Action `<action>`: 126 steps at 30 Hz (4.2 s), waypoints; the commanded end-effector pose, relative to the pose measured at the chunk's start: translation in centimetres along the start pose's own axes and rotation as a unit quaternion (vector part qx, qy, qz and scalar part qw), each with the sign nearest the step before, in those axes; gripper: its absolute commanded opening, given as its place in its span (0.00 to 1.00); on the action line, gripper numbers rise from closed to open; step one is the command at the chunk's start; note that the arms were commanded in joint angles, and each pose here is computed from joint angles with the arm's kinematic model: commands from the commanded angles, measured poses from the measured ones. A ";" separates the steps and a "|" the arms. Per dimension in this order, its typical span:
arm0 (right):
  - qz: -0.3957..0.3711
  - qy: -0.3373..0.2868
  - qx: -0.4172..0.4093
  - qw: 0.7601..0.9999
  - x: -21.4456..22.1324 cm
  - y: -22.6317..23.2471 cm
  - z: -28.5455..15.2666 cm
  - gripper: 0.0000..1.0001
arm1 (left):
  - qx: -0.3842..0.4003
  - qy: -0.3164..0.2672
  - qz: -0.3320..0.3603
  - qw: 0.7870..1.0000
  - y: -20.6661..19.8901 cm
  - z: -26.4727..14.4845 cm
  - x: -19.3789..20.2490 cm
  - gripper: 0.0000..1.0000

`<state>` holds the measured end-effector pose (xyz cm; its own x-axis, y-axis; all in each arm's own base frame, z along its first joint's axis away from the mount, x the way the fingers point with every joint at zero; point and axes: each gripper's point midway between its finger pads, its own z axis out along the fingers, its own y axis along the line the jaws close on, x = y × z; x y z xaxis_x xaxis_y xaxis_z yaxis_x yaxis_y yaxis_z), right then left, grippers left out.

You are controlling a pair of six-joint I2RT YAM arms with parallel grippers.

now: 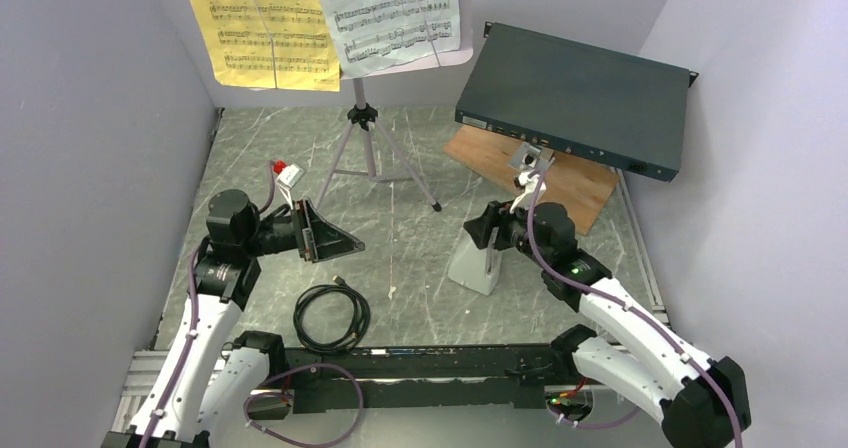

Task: Set up the instrument practice props

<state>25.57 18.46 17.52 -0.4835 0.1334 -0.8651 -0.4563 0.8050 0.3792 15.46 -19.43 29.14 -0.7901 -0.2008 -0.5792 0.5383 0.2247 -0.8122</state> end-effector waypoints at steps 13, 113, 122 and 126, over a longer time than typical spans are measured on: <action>-0.003 -0.043 0.143 0.989 -0.5 4.7 6.6 0.43 | -0.110 -0.070 -0.036 0.991 7.1 0.8 0.8 0.87; -0.023 0.094 -0.081 0.992 4.2 5.9 6.0 0.25 | -0.273 0.127 0.173 0.938 12.3 10.0 12.0 0.88; -0.101 0.125 -0.082 0.984 5.1 9.4 5.1 0.63 | -0.291 0.024 0.139 0.946 10.4 5.1 8.7 0.96; -0.105 0.139 -0.088 0.981 5.5 9.6 4.6 0.78 | -0.294 -0.002 0.131 0.947 10.3 4.7 7.6 0.97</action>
<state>22.28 29.55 13.83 -0.5292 -0.1966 -0.8254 -0.6741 0.6882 0.2683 15.69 -23.99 16.23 -0.6397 -0.0144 -0.7685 0.5195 0.7288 -0.4461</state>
